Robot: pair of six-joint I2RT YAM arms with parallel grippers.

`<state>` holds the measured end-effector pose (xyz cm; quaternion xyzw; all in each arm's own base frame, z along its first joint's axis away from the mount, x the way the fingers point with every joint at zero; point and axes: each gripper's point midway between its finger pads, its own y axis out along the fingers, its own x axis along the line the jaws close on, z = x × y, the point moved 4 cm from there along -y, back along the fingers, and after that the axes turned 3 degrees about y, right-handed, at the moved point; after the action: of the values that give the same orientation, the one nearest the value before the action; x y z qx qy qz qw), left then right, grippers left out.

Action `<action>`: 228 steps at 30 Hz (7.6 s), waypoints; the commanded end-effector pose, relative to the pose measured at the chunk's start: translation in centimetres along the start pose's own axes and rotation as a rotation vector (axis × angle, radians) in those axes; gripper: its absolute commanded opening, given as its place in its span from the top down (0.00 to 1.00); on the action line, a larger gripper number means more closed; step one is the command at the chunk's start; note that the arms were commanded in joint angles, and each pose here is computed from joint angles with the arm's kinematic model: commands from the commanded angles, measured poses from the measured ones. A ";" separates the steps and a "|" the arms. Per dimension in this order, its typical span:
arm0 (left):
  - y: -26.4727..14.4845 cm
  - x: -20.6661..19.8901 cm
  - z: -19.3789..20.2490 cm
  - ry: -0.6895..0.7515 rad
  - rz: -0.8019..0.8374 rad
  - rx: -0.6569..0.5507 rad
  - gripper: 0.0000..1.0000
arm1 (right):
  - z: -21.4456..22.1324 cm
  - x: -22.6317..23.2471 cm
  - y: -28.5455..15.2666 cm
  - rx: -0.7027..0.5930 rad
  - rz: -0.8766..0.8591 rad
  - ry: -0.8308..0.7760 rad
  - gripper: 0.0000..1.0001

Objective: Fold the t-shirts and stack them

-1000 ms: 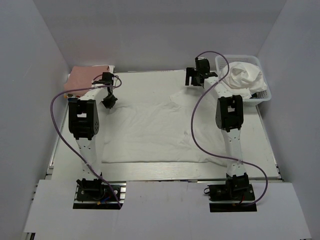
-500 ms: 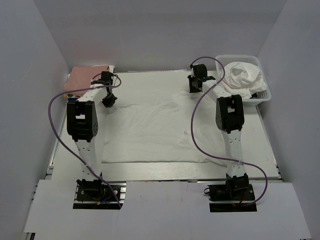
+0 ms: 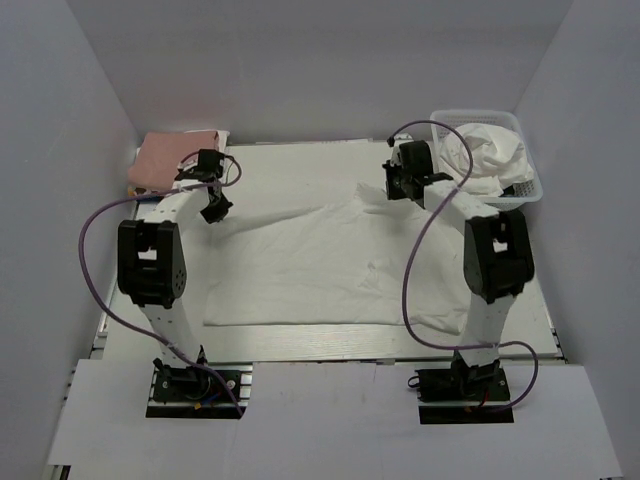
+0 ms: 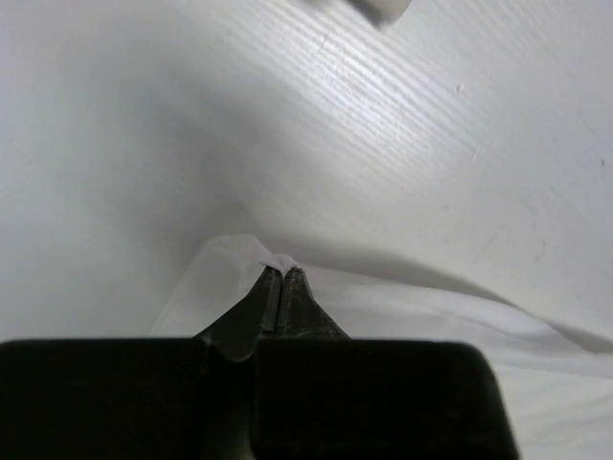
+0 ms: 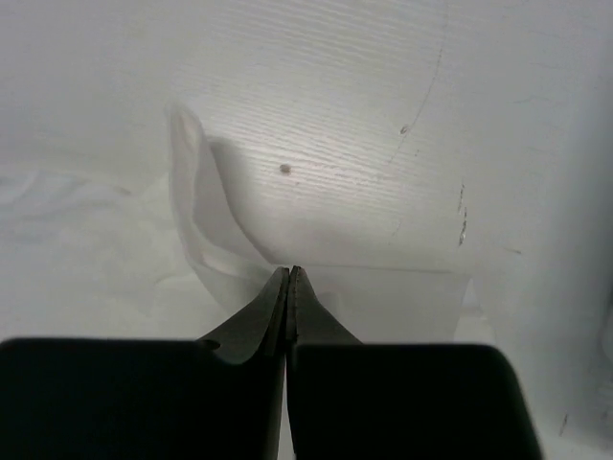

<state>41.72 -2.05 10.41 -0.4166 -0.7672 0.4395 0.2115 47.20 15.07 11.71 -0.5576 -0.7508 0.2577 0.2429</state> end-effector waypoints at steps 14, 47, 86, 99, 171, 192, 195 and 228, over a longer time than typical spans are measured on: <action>-6.4 7.2 4.5 -0.171 -0.189 -0.084 1.00 | 6.7 -2.1 -15.4 -0.082 0.180 0.045 1.00; -8.0 6.8 4.4 -0.233 -0.107 -0.039 0.00 | 20.0 2.8 -22.6 0.342 -0.079 0.367 0.10; -9.3 7.9 24.6 0.120 -0.011 0.688 0.00 | 7.0 1.3 3.7 0.261 0.140 0.423 0.10; -12.4 1.3 18.2 0.482 0.028 0.424 0.00 | 3.2 1.9 -3.2 0.115 0.055 0.308 0.10; -11.5 6.4 29.9 0.471 0.277 0.405 0.38 | 23.0 19.3 -22.2 0.287 -0.391 -0.423 0.10; -12.2 8.3 32.4 0.472 0.295 0.577 0.62 | 30.2 19.9 -21.6 0.392 -0.329 -0.603 0.46; -12.2 8.1 32.3 0.473 0.294 0.577 0.90 | 30.4 19.6 -21.3 0.390 -0.311 -0.592 0.68; -14.1 -17.2 7.3 0.301 0.476 -0.095 1.00 | 5.3 16.0 -10.9 -0.155 0.122 -0.024 1.00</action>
<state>37.60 -23.58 17.10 -0.6361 -0.6247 0.3987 0.2149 29.02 25.67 14.01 -0.6191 -0.7168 0.2695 0.1739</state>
